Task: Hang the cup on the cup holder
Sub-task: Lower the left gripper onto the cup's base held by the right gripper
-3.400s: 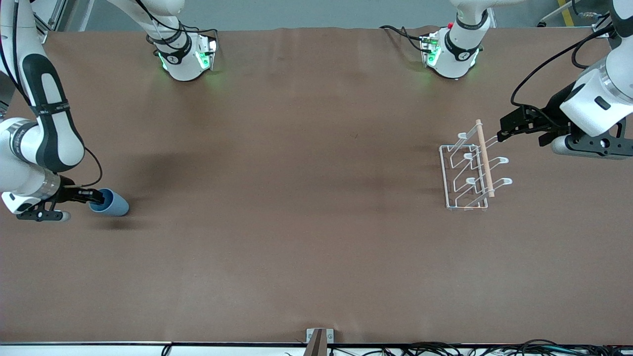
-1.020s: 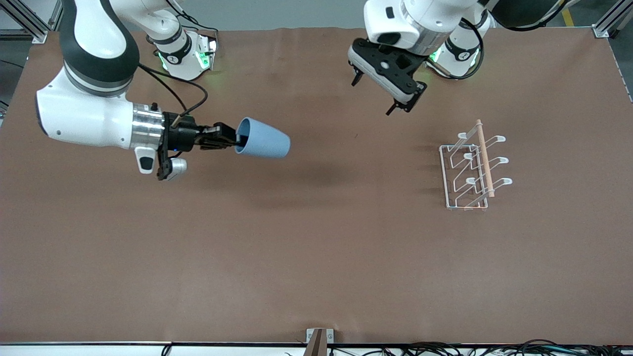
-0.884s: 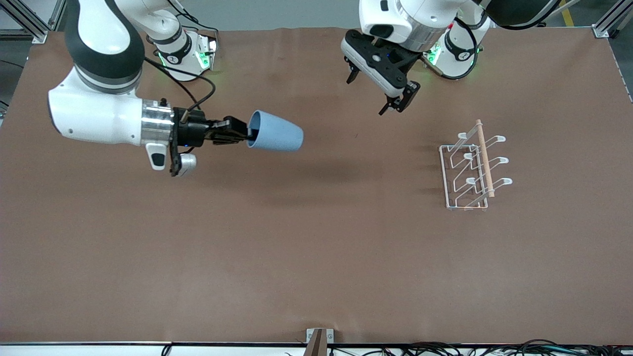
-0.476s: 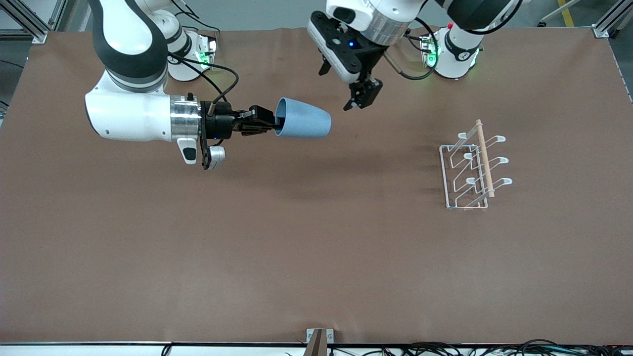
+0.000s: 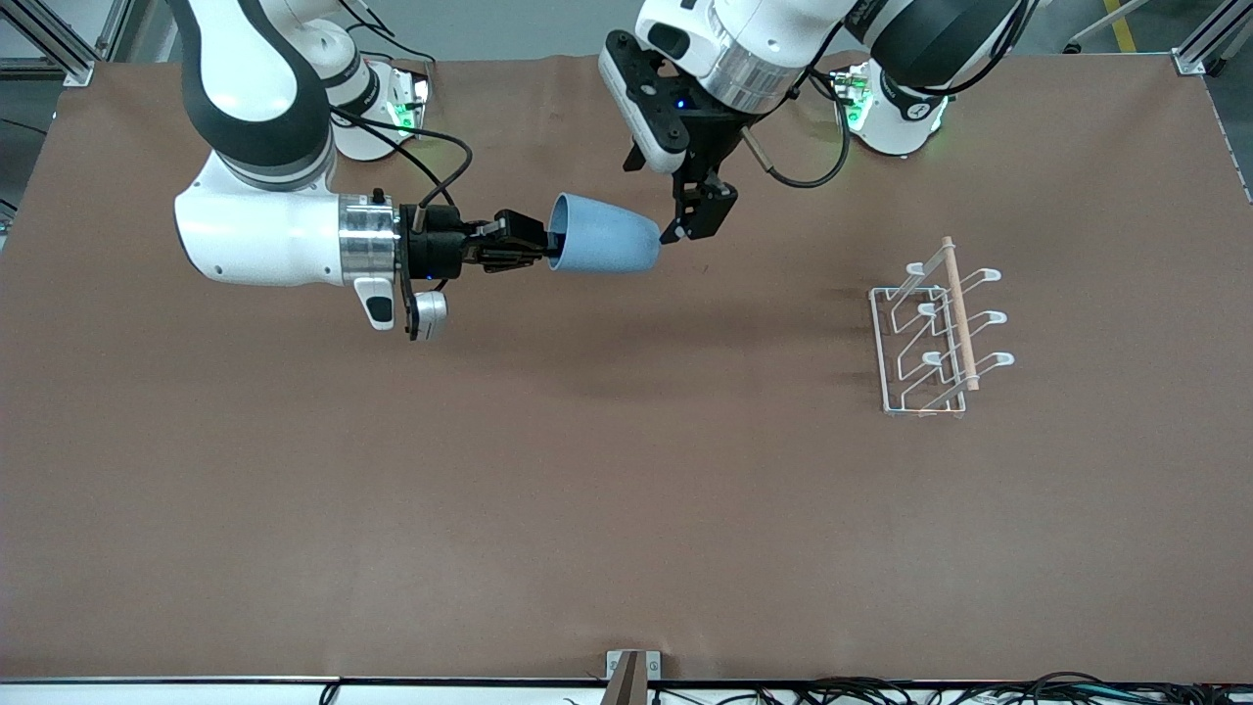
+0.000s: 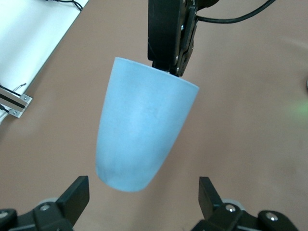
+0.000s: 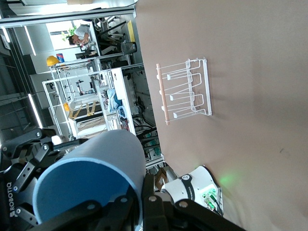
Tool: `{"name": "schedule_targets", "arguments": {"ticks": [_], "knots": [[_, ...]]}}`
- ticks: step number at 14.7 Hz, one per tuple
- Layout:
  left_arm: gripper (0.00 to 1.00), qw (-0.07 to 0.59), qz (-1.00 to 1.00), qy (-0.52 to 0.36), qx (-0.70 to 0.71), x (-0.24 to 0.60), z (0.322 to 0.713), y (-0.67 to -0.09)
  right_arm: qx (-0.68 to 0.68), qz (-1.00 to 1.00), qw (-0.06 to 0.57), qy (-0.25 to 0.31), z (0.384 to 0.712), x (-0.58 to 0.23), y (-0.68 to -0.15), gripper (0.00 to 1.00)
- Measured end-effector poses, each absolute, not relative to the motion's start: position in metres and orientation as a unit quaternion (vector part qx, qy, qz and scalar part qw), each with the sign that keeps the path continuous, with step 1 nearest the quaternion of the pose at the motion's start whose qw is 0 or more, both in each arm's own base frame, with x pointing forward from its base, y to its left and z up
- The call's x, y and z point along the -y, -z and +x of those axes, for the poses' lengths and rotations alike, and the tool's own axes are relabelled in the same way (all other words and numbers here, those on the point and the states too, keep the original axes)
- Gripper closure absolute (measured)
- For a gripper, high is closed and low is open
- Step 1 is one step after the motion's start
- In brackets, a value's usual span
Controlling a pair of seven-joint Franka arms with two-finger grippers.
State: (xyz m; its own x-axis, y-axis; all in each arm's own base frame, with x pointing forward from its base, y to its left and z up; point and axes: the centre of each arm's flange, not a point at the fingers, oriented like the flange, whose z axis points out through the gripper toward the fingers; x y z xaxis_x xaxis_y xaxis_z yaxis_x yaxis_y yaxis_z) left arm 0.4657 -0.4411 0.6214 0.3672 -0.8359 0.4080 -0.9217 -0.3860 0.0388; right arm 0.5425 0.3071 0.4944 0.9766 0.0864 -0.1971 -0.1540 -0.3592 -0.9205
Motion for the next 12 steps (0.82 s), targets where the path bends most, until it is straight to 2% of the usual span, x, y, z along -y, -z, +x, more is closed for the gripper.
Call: {"name": "schedule_targets", "arguments": {"ticks": [12], "knots": [[0.00, 0.129, 0.792, -0.183, 0.567, 0.467, 0.479, -0.585, -0.002, -0.813, 0.570, -0.120, 0.539, -0.308, -0.492, 0.95]]}}
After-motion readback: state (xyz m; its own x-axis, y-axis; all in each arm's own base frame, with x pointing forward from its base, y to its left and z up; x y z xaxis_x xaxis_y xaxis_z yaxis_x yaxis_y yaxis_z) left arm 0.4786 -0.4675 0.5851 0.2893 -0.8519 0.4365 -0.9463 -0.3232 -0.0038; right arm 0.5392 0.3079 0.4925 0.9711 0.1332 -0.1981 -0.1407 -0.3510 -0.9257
